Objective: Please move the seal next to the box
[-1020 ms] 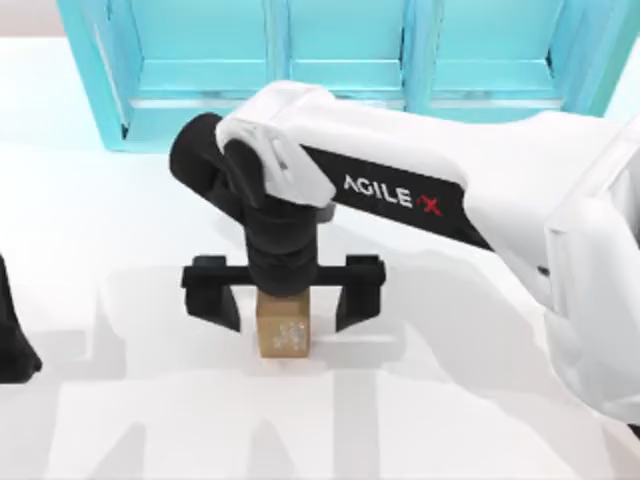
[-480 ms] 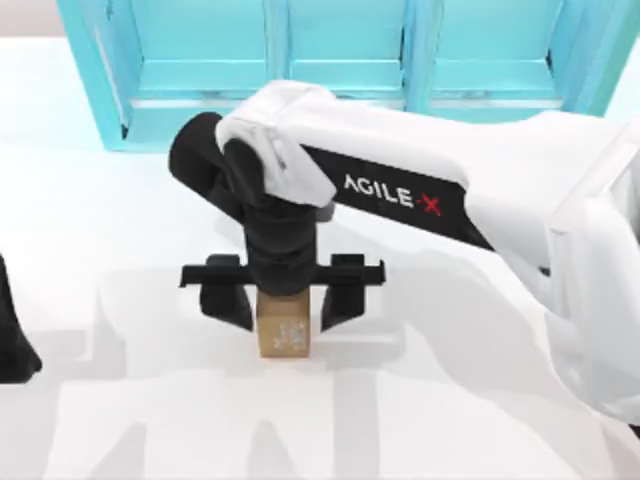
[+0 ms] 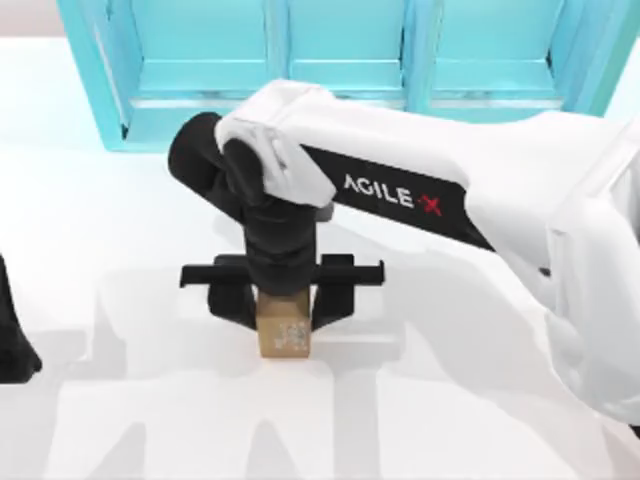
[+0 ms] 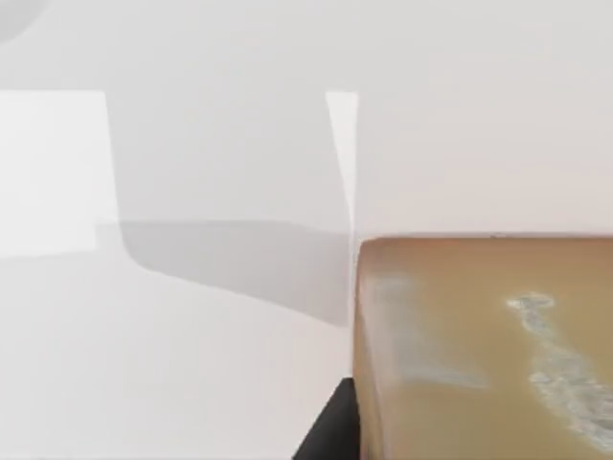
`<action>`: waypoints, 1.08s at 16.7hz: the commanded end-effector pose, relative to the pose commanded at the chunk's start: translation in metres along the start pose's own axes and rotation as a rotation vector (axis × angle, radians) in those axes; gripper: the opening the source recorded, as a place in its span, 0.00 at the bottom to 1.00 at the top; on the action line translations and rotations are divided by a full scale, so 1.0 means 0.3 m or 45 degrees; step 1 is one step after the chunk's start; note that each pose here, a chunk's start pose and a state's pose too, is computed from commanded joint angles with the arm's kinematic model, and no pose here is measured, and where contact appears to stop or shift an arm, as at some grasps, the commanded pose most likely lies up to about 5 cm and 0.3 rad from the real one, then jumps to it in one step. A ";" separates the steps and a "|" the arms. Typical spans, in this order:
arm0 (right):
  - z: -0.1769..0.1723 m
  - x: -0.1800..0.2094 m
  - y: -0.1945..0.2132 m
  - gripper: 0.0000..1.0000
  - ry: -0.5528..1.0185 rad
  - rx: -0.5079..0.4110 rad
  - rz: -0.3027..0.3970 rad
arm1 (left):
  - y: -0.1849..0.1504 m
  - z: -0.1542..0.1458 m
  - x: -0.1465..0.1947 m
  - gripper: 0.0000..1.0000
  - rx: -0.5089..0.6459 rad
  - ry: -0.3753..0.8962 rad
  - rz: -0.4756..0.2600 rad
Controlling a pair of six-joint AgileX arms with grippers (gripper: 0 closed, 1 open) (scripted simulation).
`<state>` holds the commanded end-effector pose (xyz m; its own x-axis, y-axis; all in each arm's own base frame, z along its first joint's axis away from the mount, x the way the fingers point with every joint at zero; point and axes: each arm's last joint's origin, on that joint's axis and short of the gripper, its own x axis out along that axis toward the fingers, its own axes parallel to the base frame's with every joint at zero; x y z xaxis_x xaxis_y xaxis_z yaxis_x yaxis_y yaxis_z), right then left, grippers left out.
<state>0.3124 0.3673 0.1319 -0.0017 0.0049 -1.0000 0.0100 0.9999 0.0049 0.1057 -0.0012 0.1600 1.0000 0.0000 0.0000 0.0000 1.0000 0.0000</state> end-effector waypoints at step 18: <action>0.004 -0.153 -0.001 0.00 0.003 0.007 -0.003 | 0.000 0.000 0.000 1.00 0.000 0.000 0.000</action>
<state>0.3136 0.3669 0.1778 -0.0040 0.0027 -1.0000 0.0153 0.9999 0.0026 0.1057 -0.0012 0.1600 1.0000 0.0000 0.0000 0.0000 1.0000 0.0000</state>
